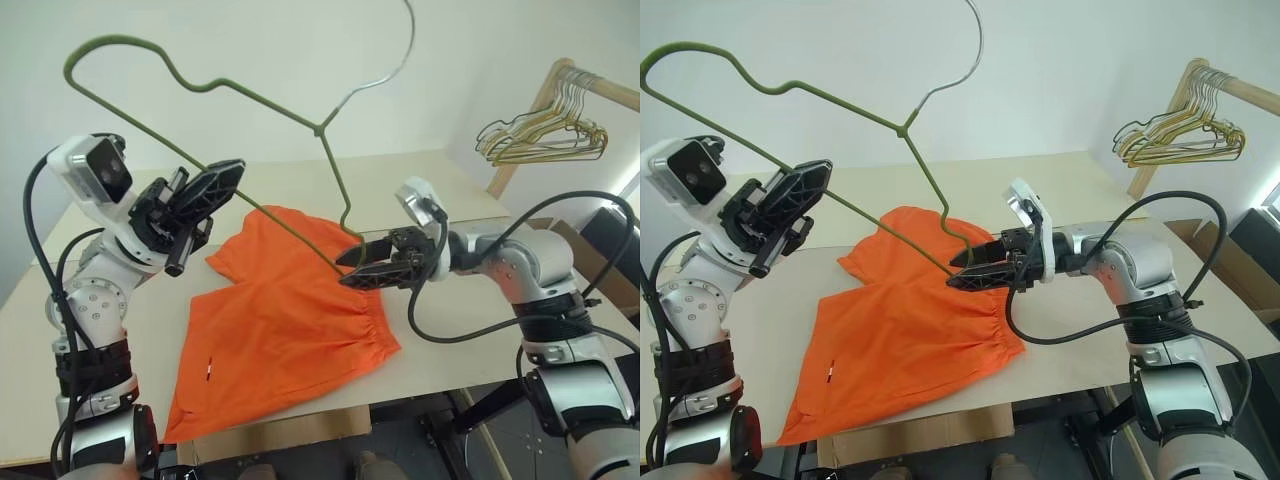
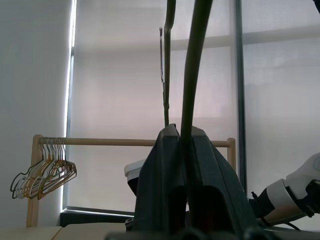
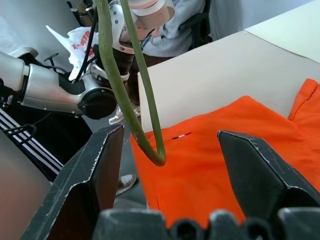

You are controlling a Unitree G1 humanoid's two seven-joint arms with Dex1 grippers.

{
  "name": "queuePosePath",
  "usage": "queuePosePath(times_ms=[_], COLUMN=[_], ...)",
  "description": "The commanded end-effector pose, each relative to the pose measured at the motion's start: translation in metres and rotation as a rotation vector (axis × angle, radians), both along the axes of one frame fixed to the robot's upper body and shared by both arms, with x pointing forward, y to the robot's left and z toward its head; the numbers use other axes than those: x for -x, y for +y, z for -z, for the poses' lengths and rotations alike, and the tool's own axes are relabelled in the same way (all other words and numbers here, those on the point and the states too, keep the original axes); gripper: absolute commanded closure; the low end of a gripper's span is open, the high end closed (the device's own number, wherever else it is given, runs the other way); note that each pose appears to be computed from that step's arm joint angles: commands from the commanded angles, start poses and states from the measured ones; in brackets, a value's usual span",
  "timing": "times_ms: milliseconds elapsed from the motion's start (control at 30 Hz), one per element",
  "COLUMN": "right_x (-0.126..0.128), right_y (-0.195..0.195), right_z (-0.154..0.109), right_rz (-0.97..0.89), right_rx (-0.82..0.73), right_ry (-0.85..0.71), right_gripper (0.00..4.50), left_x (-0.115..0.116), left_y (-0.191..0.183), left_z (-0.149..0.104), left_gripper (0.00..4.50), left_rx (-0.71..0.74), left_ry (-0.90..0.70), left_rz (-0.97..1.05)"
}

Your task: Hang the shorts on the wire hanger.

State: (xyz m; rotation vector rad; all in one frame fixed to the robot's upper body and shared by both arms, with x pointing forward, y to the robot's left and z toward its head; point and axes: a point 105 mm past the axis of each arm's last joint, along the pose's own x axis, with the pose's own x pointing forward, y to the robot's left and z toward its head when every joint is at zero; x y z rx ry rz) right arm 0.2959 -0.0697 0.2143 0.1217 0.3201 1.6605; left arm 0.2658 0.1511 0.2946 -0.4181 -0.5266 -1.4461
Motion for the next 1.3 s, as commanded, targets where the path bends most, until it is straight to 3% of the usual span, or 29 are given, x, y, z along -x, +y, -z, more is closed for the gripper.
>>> queuePosePath(times_ms=[33, 200, 300, 533, 633, 733, 967, 1067, 1133, 1233, 1300], right_x=[0.003, 0.003, 0.003, -0.002, -0.003, -0.003, -0.007, -0.01, -0.01, -0.001, 0.008], right_y=[0.002, 0.008, 0.01, 0.014, 0.013, 0.013, -0.003, -0.02, -0.029, -0.047, -0.056], right_z=[-0.017, -0.017, -0.015, -0.015, -0.014, -0.013, -0.02, -0.013, -0.005, 0.043, 0.059], right_rz=[-0.037, -0.036, -0.037, -0.02, -0.02, -0.012, 0.095, 0.183, 0.246, 0.383, 0.423], right_rx=[-0.008, 0.009, 0.02, 0.02, 0.02, 0.017, -0.061, -0.055, -0.04, 0.148, 0.191], right_ry=[-0.037, -0.038, -0.041, -0.037, -0.037, -0.033, 0.036, 0.093, 0.128, 0.204, 0.302], right_gripper=[0.91, 0.91, 1.79, 4.31, 4.46, 4.5, 4.5, 4.5, 4.5, 4.5, 4.5], left_x=[0.005, 0.004, 0.003, 0.002, -0.001, -0.003, -0.028, -0.029, -0.028, -0.016, -0.013], left_y=[-0.001, -0.003, -0.004, -0.005, -0.006, -0.006, -0.004, -0.009, -0.013, -0.019, -0.022], left_z=[-0.007, -0.003, -0.001, 0.006, 0.012, 0.016, 0.071, 0.093, 0.106, 0.128, 0.132], left_gripper=[4.5, 4.5, 4.5, 4.5, 4.5, 3.76, 1.55, 0.49, 0.02, 0.02, 0.02], left_rx=[0.009, 0.003, 0.006, -0.003, -0.019, -0.008, -0.23, -0.383, -0.504, -0.721, -0.777], left_ry=[-0.039, -0.034, -0.03, -0.019, -0.02, -0.009, 0.164, 0.159, 0.131, 0.051, 0.007], left_rz=[0.007, -0.001, -0.005, -0.024, -0.052, -0.063, -0.203, -0.226, -0.235, -0.167, -0.148])
